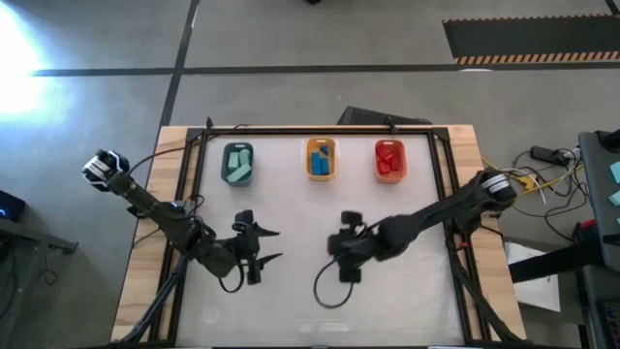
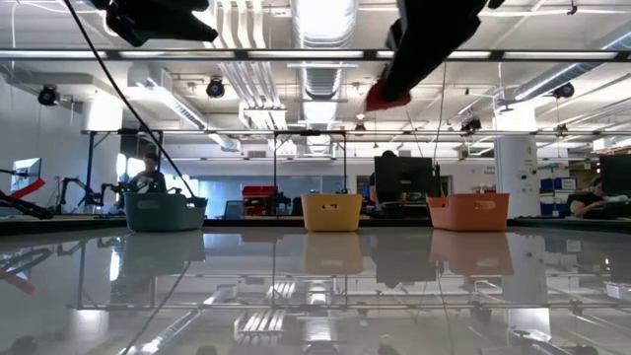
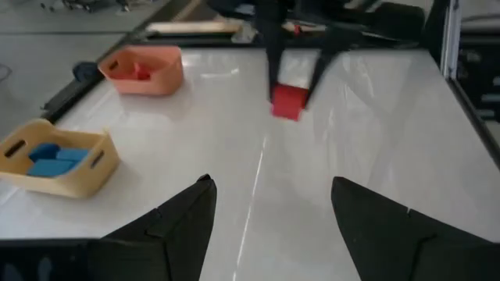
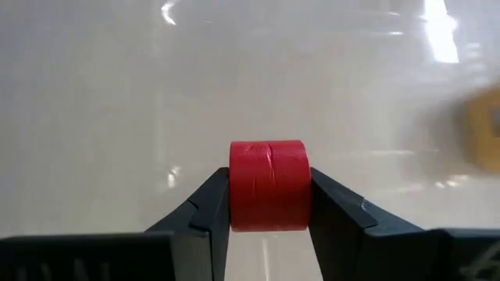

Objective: Sort & place blocks by color
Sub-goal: Put the red block into the orange bin, then return to Home Position

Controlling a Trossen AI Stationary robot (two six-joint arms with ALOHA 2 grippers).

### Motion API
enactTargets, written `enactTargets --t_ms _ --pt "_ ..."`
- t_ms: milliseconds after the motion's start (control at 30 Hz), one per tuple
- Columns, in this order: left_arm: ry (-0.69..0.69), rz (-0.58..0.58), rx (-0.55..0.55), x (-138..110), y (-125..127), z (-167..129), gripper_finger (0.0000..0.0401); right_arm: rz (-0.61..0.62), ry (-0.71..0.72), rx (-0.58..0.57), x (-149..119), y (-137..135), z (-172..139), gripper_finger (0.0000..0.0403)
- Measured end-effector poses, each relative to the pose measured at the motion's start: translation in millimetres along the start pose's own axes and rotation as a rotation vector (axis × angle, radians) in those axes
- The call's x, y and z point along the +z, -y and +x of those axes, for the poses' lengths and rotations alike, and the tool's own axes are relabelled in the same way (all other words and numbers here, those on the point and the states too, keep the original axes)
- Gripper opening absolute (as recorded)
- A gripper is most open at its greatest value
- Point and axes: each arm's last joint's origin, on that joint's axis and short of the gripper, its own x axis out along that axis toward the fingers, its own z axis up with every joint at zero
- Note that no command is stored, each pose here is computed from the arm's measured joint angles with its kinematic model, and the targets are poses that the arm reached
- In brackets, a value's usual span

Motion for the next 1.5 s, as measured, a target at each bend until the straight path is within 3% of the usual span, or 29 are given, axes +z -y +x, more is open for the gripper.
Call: enactTargets --t_ms 200,367,567,733,933,1167,1500 --pt "0.037 -0.002 0.009 7 -5 -8 0.0238 0.086 0.003 -0.141 -9 61 -52 0.0118" --pt "0.045 0.015 0.027 8 -6 -8 0.0238 0.275 0.011 -0.254 -33 123 -81 0.0118" --pt "0.049 0.027 0.046 7 -7 -8 0.0238 0.527 -0.047 -0.418 -79 191 -81 0.0118" --pt "0.052 0.043 0.056 7 -7 -8 0.0238 0.680 -0.138 -0.514 -119 232 -68 0.0118" --pt "0.053 0.041 0.056 7 -7 -8 0.0238 0.752 -0.170 -0.491 -148 255 -52 0.0118" --pt "0.055 0.039 0.061 7 -7 -8 0.0238 0.762 -0.176 -0.488 -154 258 -44 0.0118" --pt "0.056 0.037 0.062 7 -7 -8 0.0238 0.781 -0.161 -0.496 -153 259 -44 0.0185"
